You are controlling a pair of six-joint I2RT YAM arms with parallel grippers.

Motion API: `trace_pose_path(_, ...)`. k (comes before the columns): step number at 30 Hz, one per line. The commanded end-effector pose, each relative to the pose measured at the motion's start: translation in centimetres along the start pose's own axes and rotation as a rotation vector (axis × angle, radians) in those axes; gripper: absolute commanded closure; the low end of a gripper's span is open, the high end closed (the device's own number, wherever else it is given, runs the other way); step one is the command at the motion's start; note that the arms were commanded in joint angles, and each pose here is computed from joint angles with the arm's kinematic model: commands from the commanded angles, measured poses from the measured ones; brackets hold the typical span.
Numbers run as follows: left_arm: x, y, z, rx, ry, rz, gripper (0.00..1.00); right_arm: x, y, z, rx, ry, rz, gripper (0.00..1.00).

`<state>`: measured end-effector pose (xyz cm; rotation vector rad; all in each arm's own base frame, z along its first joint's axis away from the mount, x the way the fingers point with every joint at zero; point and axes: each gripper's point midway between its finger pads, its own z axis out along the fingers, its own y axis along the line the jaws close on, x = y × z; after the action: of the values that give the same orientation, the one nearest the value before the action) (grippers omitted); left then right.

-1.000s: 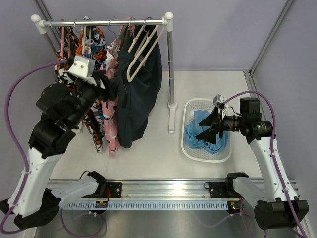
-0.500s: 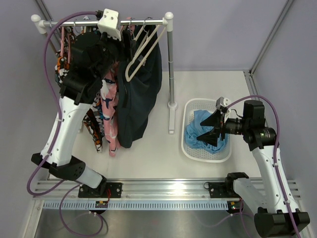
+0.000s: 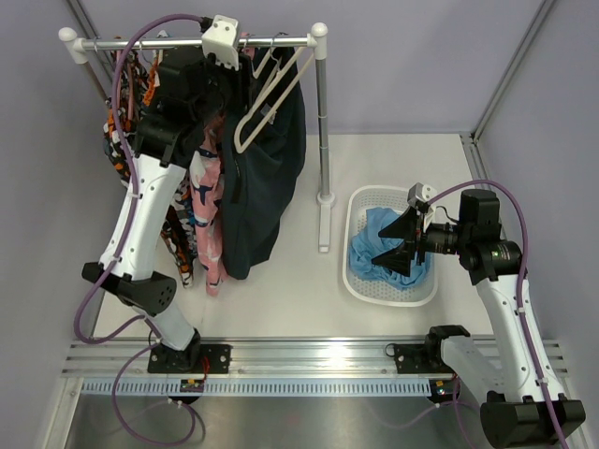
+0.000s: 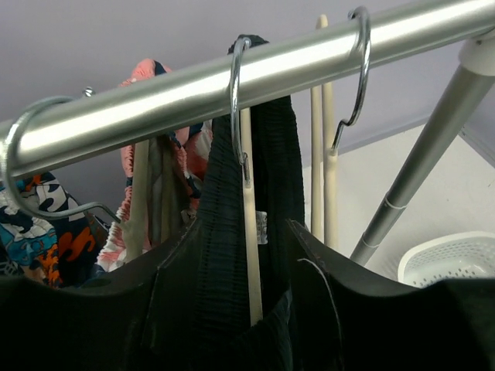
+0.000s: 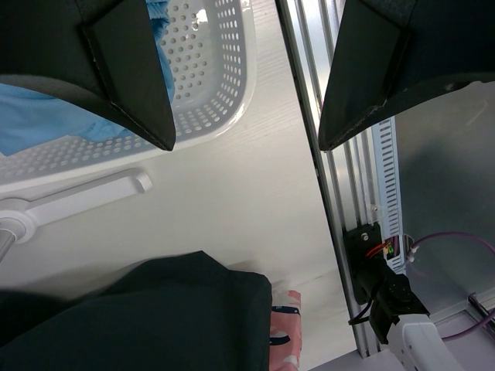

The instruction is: Remove the shorts from the hanger

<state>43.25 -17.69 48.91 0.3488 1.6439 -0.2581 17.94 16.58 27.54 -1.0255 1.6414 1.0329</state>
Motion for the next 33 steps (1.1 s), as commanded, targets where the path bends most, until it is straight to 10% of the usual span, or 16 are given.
trace_pose_path(1, -1.4, -0.3, -0.2, 0.04, -0.036, 0.005, 0.51, -0.3, 0.1, 0.0, -0.004, -0.012, -0.017, 0.17)
trace_pose_path(18, 3.7, 0.0, 2.1, 0.047, 0.109, 0.04, 0.72, -0.3, 0.2, 0.0, -0.011, -0.01, -0.015, 0.17)
trace_pose_path(33, -1.7, -0.8, -1.2, 0.083, -0.075, -0.004, 1.0, -0.3, 0.2, 0.0, -0.011, -0.007, -0.014, 0.17)
